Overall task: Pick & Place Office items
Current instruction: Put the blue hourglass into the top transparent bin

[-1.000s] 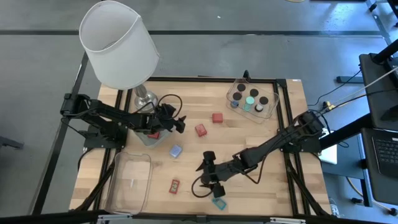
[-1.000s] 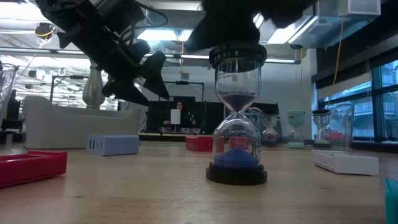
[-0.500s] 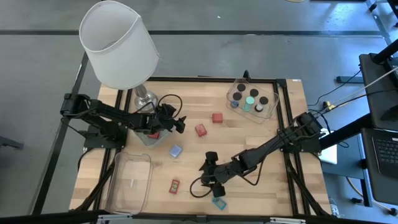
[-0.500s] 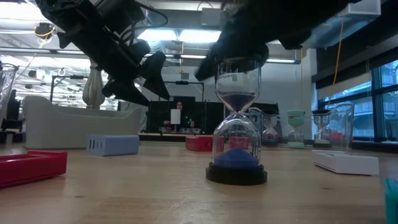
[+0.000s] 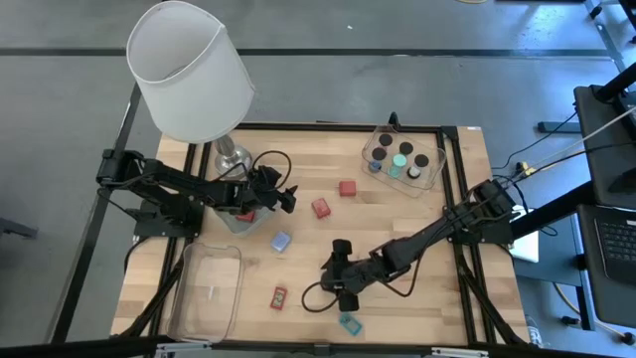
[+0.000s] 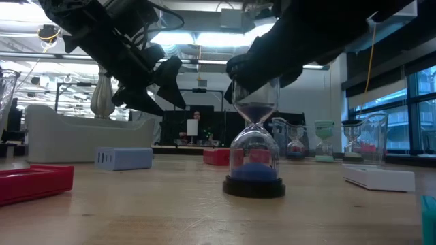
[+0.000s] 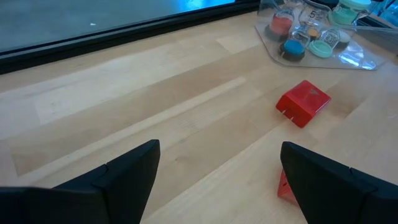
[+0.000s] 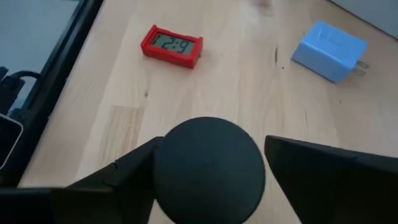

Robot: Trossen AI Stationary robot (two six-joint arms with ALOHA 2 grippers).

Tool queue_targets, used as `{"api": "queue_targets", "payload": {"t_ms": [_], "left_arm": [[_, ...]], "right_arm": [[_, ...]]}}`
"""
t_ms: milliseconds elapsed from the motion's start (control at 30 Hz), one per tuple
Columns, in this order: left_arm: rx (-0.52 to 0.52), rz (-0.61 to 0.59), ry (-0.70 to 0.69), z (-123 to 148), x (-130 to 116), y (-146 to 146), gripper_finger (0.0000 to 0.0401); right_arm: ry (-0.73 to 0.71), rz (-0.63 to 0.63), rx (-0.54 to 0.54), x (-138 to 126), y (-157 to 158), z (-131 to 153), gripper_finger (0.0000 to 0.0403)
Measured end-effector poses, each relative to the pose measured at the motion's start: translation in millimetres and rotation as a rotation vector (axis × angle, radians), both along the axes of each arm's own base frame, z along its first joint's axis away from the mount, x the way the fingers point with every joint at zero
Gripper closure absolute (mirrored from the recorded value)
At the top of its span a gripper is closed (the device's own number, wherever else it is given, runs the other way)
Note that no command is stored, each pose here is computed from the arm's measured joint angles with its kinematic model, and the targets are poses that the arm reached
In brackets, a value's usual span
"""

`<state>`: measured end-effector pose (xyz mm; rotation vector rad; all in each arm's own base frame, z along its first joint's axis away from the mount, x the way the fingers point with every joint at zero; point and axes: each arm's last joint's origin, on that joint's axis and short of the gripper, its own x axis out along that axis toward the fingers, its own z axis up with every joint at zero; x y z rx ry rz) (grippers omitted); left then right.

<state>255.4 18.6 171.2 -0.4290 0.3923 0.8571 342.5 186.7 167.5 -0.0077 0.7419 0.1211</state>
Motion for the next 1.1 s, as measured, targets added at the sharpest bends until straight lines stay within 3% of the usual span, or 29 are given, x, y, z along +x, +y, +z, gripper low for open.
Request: {"api": "queue_targets", "payload": {"t_ms": [200, 333, 500, 800, 933, 1100], "left_arm": [[0.0, 0.0, 0.0, 0, 0, 0, 0.007], [0.0, 0.0, 0.0, 0, 0, 0, 0.007], [0.0, 0.0, 0.0, 0, 0, 0, 0.007], [-0.001, 0.0, 0.0, 0, 0, 0, 0.007], [-0.003, 0.0, -0.002, 0, 0, 0, 0.007], [-0.005, -0.003, -0.002, 0, 0, 0, 0.007]], "right_arm": [[0.004, -0.098, 0.121, 1, 1, 1, 0.0191], [0.013, -0.168, 0.199, 1, 1, 2, 0.0191], [0.01, -0.182, 0.206, -2, -3, 12, 0.0191], [-0.005, -0.419, 0.012, -47, -56, 85, 0.019], [-0.05, -0.555, -0.072, -81, -83, 121, 0.0188], [-0.031, -0.821, -0.19, -134, -113, 139, 0.0188]]}}
